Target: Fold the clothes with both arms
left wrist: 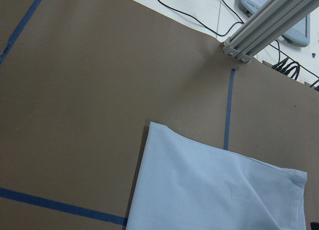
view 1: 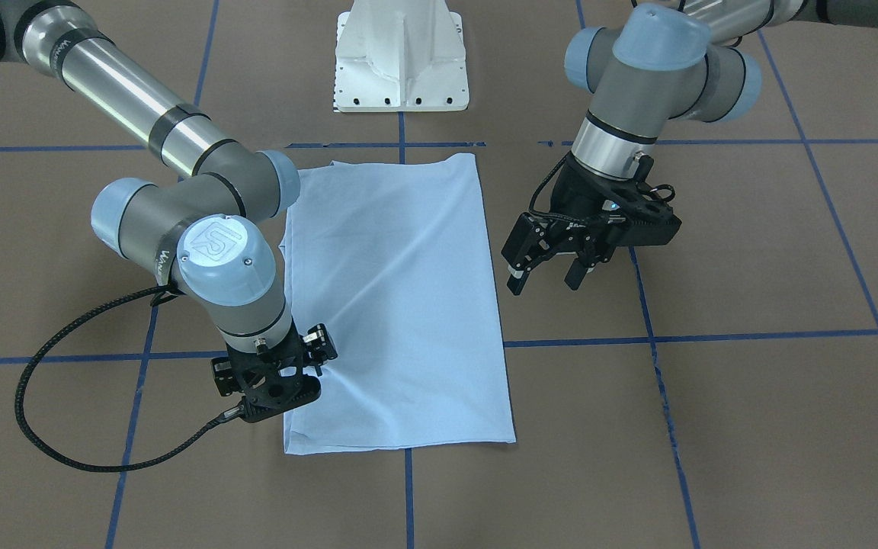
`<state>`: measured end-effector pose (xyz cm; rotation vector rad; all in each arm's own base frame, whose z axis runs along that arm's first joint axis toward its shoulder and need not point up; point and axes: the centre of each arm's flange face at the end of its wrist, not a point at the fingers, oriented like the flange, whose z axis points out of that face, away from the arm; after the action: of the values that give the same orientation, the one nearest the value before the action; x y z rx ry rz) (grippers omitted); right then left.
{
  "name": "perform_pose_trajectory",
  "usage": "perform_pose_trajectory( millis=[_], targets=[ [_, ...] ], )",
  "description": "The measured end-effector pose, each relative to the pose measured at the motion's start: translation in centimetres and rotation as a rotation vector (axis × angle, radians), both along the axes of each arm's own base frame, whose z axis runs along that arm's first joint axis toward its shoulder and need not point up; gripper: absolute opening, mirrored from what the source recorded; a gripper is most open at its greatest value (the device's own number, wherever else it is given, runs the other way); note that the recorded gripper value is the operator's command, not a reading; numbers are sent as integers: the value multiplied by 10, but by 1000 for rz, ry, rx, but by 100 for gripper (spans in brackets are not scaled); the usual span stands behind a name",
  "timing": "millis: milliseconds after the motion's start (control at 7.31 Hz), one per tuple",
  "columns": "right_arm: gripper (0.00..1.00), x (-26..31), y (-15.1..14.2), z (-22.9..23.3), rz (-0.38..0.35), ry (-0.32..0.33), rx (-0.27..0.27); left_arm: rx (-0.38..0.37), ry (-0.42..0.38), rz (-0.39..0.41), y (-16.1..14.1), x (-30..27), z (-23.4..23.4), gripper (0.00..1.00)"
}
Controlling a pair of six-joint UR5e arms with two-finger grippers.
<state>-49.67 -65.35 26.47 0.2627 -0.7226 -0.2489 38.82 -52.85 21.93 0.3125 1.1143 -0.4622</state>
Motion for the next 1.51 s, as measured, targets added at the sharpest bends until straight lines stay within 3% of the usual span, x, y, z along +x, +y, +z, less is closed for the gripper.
perform_pose_trajectory(
  millis=[274,547,821,1095,1505],
  targets=[
    [100,8,18,-14,-11,-88,-77,-50,50,57,18,4,-6,100],
    [100,29,67,-10,22,-177,-184,-261,144,127,63,42,-1,100],
    [100,51,129,-5,45,-244,-273,-454,181,106,130,96,14,99],
    [100,62,154,-5,60,-268,-312,-556,165,79,195,127,33,98],
    [100,60,161,-2,63,-266,-326,-609,54,69,241,150,51,94]
  ],
)
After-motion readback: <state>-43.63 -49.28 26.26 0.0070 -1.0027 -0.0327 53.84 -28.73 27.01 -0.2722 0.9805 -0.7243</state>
